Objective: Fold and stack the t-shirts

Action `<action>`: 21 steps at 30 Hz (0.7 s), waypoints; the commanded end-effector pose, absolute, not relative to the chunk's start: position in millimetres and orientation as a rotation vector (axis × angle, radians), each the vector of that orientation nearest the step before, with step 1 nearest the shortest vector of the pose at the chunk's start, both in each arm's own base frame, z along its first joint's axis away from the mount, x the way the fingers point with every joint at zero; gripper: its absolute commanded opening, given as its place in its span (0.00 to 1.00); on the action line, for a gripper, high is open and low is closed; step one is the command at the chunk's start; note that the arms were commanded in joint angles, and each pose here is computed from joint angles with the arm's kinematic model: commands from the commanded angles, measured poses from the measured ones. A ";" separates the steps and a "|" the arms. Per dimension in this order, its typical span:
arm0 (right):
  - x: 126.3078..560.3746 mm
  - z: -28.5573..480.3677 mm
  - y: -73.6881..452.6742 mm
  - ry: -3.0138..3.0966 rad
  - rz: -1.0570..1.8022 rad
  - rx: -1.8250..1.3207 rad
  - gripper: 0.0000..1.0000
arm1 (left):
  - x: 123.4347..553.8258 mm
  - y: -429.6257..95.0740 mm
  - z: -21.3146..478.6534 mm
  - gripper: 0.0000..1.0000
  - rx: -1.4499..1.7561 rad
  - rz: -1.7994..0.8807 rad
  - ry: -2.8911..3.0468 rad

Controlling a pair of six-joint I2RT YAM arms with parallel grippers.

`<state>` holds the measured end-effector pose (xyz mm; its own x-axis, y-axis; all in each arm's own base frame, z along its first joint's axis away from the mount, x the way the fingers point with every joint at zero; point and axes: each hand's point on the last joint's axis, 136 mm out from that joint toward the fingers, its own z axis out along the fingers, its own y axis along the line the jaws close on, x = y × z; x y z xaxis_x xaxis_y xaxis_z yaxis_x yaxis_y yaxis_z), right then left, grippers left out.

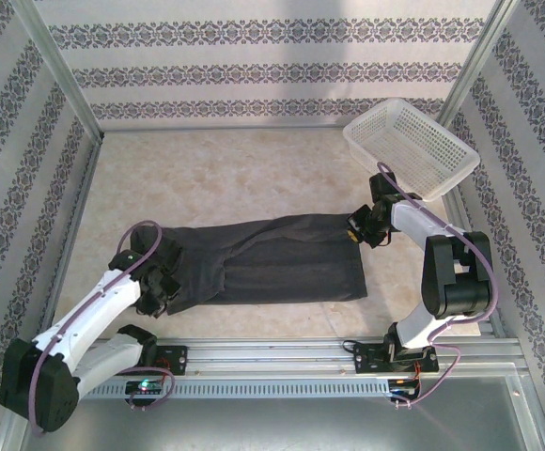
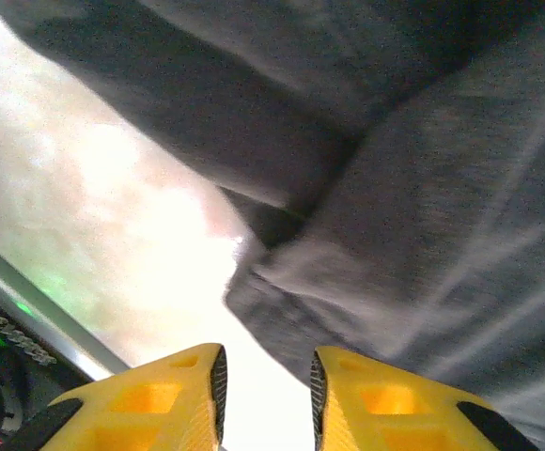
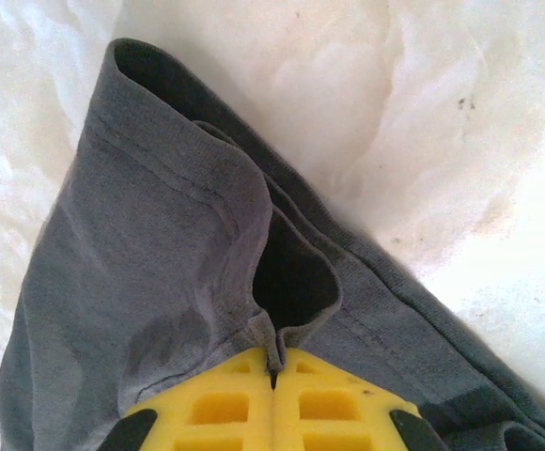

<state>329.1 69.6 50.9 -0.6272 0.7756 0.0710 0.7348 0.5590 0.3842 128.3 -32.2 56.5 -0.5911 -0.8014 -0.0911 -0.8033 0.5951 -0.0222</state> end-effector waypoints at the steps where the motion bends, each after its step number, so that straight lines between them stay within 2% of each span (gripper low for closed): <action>1: 335.4 54.5 70.1 2.685 0.597 1.278 0.00 | 126.0 -24.2 50.2 0.38 -1.248 0.047 2.735; 7: 336.5 54.9 70.4 2.686 0.598 1.273 0.00 | 138.9 -37.9 26.9 0.42 -1.201 -0.146 2.683; 14: 334.7 54.4 69.8 2.684 0.595 1.277 0.00 | 147.5 -44.6 9.8 0.38 -1.188 -0.194 2.678; 21: 331.3 53.6 69.3 2.690 0.589 1.273 0.00 | 159.0 -36.6 14.0 0.16 -1.209 -0.133 2.617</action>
